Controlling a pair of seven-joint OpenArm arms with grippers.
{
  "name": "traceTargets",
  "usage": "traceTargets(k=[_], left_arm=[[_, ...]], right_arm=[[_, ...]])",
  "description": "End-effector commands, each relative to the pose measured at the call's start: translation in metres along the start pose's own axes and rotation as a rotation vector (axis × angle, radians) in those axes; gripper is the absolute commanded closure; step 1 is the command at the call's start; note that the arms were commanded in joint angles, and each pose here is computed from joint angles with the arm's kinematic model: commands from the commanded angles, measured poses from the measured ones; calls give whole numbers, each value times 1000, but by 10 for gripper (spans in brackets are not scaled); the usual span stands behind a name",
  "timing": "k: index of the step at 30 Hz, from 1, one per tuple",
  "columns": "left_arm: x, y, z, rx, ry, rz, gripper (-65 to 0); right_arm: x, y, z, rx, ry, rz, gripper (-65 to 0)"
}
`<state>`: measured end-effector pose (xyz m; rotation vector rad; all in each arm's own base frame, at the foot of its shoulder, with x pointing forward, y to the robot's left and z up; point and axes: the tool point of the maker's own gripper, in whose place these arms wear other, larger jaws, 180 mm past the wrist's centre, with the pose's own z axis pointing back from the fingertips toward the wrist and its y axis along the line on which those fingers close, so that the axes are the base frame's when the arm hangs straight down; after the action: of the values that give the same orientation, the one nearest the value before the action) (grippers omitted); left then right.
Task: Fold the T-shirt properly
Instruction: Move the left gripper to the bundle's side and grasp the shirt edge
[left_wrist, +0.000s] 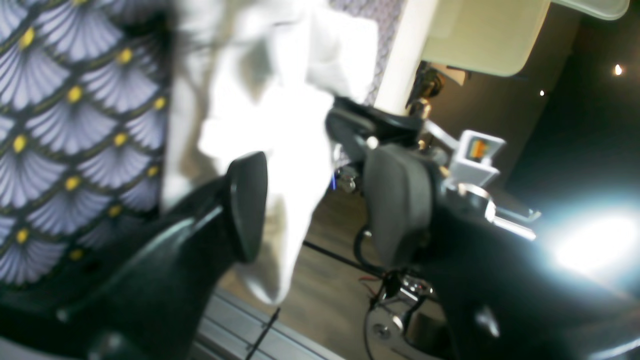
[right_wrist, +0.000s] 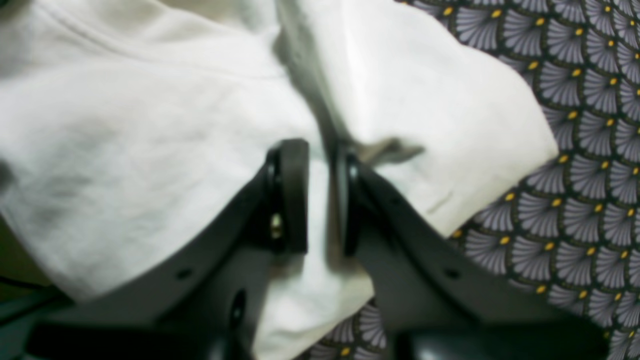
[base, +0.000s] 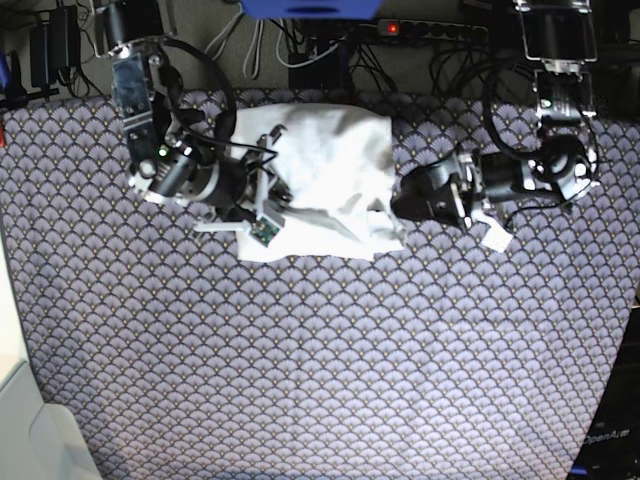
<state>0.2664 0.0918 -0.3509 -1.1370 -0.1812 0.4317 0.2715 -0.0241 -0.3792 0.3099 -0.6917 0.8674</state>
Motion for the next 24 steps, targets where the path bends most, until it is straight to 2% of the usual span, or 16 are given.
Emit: traceTargets(k=[1, 3, 7, 10, 15, 22, 24], left_arm=[[8, -13, 5, -33, -4, -26, -344], [10, -13, 7, -30, -11, -25, -391], [15, -10, 9, -18, -7, -24, -530], [17, -22, 8, -36, 23, -53, -637], [13, -32, -5, -35, 71, -88, -650], [12, -32, -6, -35, 75, -87, -650], [13, -27, -5, -7, 70, -94, -650]], right_arm=[[2, -4, 3, -12, 3, 17, -78], [2, -3, 3, -11, 3, 18, -78], [2, -3, 3, -11, 3, 18, -78], [2, -3, 3, -12, 4, 18, -78], [7, -8, 3, -21, -3, 26, -78], [7, -8, 4, -22, -3, 27, -78], [7, -9, 4, -24, -3, 29, -78]])
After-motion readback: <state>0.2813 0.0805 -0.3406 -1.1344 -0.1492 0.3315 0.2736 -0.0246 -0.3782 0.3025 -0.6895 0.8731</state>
